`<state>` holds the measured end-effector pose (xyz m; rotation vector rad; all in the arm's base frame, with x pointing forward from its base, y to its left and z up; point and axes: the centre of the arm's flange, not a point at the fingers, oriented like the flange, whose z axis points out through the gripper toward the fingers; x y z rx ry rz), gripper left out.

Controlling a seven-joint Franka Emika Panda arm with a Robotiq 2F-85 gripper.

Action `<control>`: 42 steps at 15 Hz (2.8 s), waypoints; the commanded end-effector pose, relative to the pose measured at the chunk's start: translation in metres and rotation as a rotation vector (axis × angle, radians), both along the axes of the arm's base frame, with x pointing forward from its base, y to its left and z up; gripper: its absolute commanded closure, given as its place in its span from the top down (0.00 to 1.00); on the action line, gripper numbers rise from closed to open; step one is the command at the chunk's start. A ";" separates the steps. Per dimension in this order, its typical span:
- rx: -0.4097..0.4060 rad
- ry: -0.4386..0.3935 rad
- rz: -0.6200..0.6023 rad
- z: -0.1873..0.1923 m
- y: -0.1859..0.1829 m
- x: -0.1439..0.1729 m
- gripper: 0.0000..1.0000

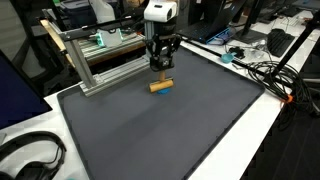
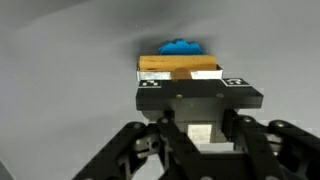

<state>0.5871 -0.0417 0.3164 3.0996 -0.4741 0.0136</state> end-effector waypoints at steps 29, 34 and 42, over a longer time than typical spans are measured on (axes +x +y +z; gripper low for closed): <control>-0.010 -0.050 0.090 -0.052 0.007 0.027 0.22; -0.010 -0.059 0.097 -0.051 0.007 0.028 0.22; -0.002 -0.034 0.093 -0.047 0.008 0.028 0.22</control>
